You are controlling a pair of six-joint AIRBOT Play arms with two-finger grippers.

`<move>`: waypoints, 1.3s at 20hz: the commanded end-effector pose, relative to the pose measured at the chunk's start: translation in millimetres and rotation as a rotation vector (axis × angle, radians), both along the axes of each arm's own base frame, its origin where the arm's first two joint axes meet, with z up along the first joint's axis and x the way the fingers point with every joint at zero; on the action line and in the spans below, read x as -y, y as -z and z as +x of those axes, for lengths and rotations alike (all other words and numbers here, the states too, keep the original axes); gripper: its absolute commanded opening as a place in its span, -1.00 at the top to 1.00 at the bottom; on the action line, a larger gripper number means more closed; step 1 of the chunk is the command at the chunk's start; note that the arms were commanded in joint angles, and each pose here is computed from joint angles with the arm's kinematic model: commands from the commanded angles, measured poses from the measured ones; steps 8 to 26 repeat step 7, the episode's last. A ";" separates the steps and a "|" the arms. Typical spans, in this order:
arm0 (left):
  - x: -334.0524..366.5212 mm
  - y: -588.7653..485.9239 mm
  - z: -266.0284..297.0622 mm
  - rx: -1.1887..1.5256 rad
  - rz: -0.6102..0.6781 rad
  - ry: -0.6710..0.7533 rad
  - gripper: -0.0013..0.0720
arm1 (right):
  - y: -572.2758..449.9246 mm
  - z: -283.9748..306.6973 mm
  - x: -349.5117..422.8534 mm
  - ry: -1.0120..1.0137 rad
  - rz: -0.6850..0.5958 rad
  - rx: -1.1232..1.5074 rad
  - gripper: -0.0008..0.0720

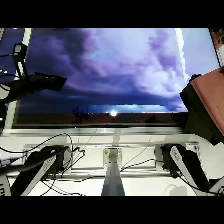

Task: Fold the clothes and pants, and hang the long-sleeved shirts on hangers.

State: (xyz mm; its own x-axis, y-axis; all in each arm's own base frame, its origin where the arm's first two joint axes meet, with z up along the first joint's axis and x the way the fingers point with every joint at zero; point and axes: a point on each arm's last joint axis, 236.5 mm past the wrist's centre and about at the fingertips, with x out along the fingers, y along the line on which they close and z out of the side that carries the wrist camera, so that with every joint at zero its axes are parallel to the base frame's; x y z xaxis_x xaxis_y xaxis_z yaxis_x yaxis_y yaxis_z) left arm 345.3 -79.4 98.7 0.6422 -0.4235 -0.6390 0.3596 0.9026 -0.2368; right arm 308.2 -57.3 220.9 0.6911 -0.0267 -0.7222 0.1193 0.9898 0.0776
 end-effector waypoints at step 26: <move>-0.4 0.1 0.1 0.000 0.000 -0.001 -0.93 | 10.5 21.2 -57.1 -0.329 -0.225 -0.020 0.92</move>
